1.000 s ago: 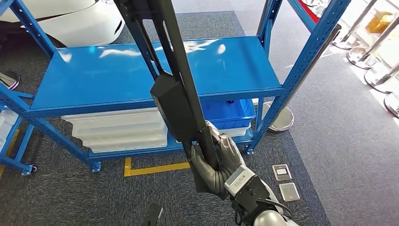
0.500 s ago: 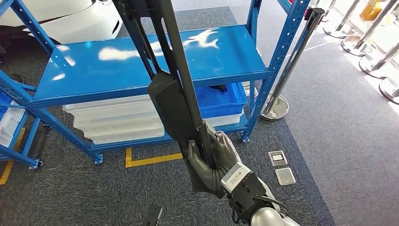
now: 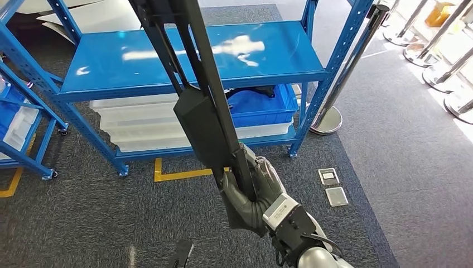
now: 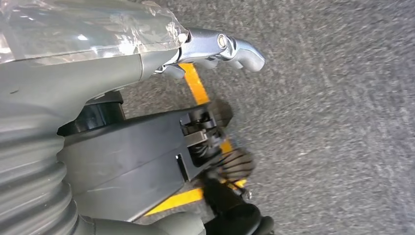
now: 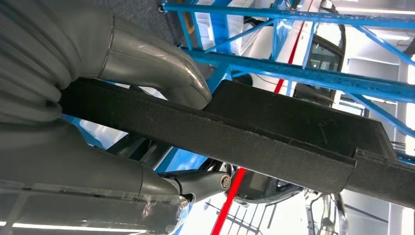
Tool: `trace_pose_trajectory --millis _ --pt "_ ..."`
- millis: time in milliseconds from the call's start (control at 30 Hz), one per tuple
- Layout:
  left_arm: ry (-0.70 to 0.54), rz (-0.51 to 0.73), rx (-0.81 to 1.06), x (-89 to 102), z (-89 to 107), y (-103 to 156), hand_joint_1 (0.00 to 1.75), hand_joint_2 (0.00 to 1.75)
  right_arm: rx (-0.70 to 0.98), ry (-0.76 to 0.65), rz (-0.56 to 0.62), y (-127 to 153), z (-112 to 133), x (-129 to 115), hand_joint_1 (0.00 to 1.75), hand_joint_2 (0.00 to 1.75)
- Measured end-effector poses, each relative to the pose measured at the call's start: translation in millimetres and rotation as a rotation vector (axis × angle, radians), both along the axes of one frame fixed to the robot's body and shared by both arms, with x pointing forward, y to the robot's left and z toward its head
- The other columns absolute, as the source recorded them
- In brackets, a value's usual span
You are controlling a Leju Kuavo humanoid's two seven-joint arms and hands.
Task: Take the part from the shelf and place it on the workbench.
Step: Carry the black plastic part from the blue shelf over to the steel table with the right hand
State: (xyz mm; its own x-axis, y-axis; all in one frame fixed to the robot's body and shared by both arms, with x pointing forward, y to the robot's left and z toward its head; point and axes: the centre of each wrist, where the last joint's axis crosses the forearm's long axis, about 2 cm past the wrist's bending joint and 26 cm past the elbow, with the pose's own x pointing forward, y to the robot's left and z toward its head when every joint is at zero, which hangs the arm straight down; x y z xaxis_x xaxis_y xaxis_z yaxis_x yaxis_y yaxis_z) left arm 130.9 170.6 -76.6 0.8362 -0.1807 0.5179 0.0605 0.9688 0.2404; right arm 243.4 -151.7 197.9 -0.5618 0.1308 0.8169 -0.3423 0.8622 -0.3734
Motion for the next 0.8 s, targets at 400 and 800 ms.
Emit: trace_pose_trajectory --millis 400,800 --pt "-0.004 0.001 0.016 -0.7 -0.1 0.4 0.00 1.75 -0.011 -0.005 0.002 0.5 -2.0 -0.9 1.75 1.75" --pt "-0.007 -0.011 0.010 1.2 0.4 0.2 0.00 1.75 -0.035 -0.006 0.004 0.8 -4.5 -1.4 1.75 1.75"
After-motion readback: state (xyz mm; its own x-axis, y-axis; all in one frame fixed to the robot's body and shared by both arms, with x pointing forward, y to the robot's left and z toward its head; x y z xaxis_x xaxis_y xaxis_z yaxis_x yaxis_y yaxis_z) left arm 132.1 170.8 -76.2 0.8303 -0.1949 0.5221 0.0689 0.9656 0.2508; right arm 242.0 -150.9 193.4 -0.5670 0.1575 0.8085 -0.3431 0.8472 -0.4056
